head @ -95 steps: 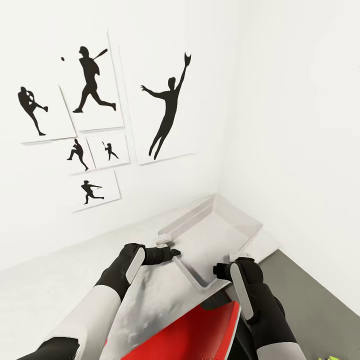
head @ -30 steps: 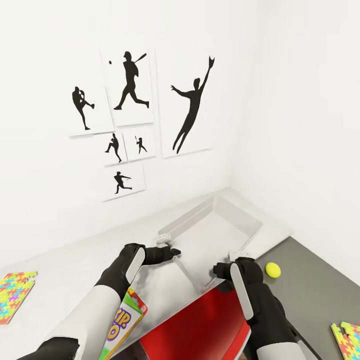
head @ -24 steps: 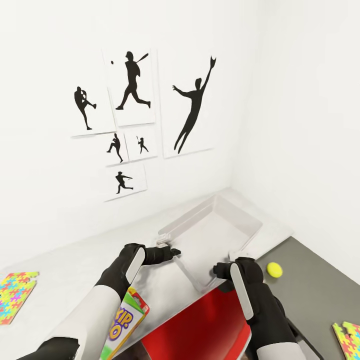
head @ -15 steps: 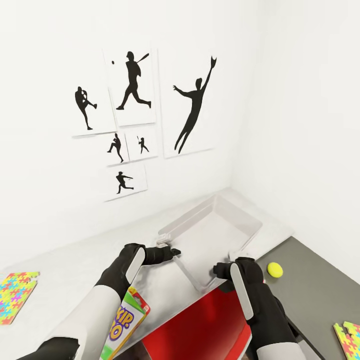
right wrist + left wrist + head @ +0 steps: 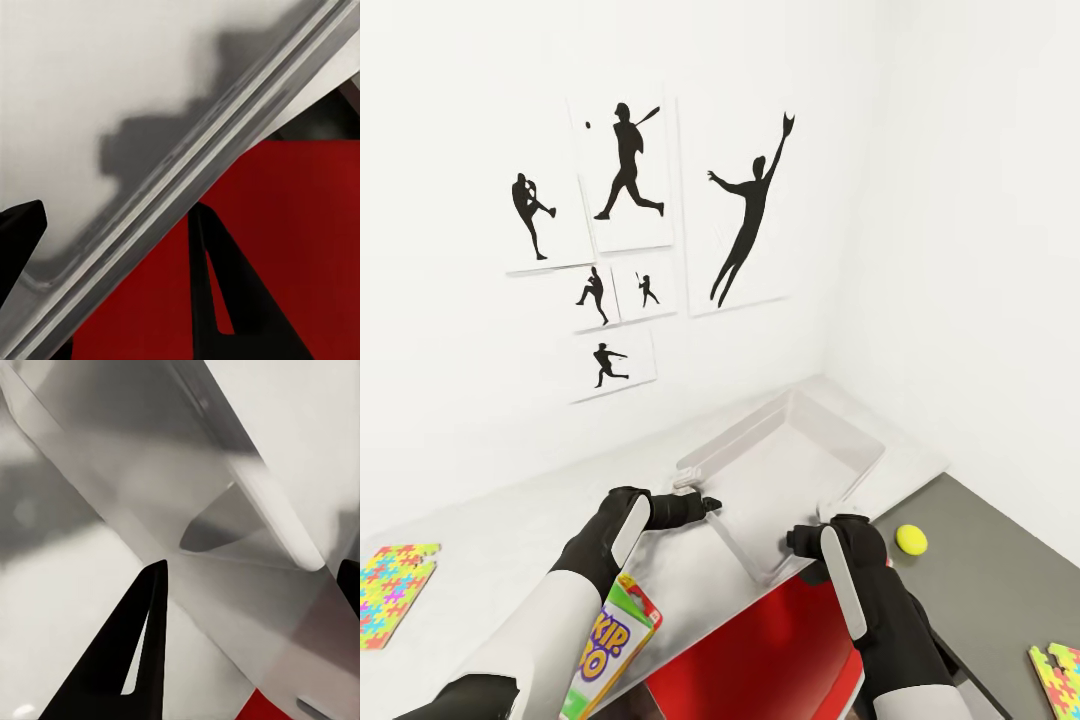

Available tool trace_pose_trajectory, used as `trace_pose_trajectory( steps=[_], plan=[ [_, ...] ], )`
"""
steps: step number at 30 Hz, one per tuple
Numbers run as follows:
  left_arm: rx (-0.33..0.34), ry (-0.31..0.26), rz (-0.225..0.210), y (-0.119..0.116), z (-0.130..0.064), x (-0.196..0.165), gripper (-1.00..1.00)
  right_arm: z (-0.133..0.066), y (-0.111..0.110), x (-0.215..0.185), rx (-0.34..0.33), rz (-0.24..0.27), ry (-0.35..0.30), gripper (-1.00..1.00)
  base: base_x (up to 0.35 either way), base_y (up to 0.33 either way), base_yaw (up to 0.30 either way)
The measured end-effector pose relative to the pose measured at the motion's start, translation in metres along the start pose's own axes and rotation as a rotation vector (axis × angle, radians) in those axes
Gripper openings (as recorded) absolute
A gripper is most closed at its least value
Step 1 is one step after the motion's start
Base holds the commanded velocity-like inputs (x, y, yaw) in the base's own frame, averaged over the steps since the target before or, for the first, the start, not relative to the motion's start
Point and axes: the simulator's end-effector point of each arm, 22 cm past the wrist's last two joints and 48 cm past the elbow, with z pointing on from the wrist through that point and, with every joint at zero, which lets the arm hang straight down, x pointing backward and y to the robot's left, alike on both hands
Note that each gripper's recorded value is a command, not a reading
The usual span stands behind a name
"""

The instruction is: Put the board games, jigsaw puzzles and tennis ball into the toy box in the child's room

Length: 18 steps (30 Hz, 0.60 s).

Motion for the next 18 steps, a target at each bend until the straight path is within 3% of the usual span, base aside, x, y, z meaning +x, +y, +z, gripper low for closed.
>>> trace_pose_trajectory(
  steps=[8, 18],
  plan=[
    [0.0, 0.0, 0.0, -0.0001, 0.0, 0.0, -1.0, -0.0001, -0.0001, -0.0001, 0.0, 0.0, 0.0, -1.0, 0.0, 0.018, 0.0],
    [-0.001, 0.0, -0.001, 0.0, 0.0, 0.0001, -1.0, 0.0001, 0.0, 0.0001, 0.0, 0.0, 0.0, -1.0, 0.0, 0.227, 0.0]
  ],
)
